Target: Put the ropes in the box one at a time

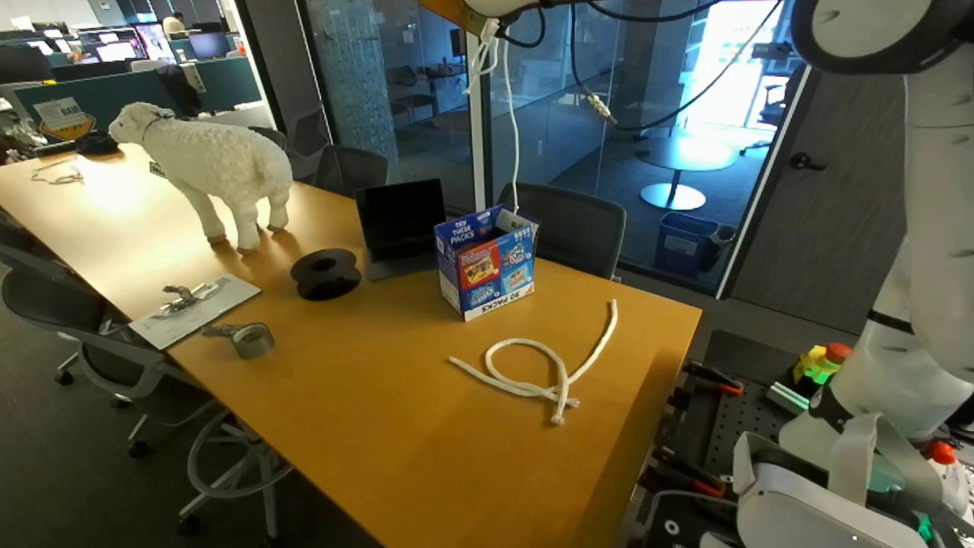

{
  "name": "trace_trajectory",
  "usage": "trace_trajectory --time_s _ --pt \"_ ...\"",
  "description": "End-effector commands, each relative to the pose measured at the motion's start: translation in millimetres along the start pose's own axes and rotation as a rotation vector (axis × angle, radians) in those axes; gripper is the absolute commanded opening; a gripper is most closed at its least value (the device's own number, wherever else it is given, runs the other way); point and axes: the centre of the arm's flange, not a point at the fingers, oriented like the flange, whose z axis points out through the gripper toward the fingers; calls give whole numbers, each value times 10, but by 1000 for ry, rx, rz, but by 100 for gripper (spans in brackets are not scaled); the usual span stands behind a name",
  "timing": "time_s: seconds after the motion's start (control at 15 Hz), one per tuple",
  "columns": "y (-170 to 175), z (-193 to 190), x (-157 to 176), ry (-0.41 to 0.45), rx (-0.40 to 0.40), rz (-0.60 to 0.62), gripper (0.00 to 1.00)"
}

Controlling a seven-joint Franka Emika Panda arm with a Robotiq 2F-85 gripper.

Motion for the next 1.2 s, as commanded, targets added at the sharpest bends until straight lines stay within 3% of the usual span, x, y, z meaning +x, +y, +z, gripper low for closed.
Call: trace_trajectory --time_s 0.0,0.4,0.8,1.13 --pt "-420 -20 -157 -31 -6 11 1" --pt "-488 32 -599 -90 -10 -15 1" --pt "-321 148 -1217 -140 -35 -92 1" --pt "-115 269 -1570 -205 -100 -174 1"
